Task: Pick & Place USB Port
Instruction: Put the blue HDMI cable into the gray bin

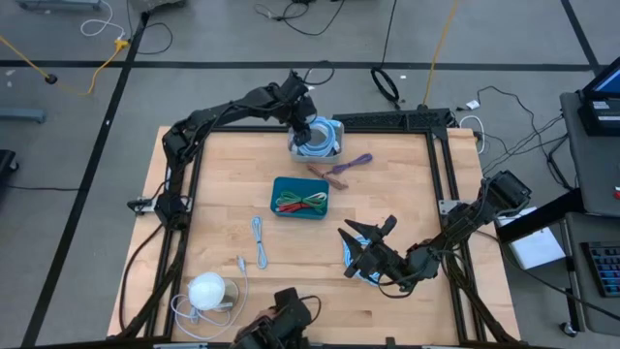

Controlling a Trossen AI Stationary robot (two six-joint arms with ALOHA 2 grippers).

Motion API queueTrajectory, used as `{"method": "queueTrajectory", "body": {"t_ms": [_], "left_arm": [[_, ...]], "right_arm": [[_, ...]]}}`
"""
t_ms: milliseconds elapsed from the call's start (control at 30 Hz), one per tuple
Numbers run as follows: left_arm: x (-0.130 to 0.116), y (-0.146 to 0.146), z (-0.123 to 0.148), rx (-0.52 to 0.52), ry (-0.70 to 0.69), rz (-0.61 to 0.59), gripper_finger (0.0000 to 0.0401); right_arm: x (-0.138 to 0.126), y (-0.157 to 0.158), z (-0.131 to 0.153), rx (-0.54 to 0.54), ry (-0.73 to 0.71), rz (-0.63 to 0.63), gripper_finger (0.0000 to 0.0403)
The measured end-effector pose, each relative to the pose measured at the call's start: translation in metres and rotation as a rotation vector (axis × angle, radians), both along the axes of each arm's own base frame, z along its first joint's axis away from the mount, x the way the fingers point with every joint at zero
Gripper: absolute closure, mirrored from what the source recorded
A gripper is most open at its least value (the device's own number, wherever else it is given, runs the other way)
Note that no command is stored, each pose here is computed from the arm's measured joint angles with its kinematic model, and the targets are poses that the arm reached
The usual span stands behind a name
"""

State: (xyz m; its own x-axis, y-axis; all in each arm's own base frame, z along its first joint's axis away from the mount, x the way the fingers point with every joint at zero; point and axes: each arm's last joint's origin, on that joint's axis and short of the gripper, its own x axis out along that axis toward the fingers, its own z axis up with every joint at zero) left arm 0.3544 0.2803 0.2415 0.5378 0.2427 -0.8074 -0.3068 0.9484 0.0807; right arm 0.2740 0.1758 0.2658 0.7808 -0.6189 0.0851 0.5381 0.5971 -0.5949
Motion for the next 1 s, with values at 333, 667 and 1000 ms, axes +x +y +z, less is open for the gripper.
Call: {"method": "queueTrajectory", "body": {"t_ms": [333,667,1000], "left_arm": [[0.0014,-0.0008,0.0003,0.026,0.014,0.027,0.025],[-0.0019,-0.0008,-0.001,-0.002,0.026,-0.018,0.0365],[-0.0023,-0.0022,-0.0016,-0.042,0.013,-0.033,0.0372]], "right_arm": [[0.0,0.0,0.0,0.0,0.0,-0.001,0.0273],[0.0,0.0,0.0,0.0,0.0,0.0,0.0273],[0.0,0.0,0.0,0.009,-0.007,0.001,0.0273]]}}
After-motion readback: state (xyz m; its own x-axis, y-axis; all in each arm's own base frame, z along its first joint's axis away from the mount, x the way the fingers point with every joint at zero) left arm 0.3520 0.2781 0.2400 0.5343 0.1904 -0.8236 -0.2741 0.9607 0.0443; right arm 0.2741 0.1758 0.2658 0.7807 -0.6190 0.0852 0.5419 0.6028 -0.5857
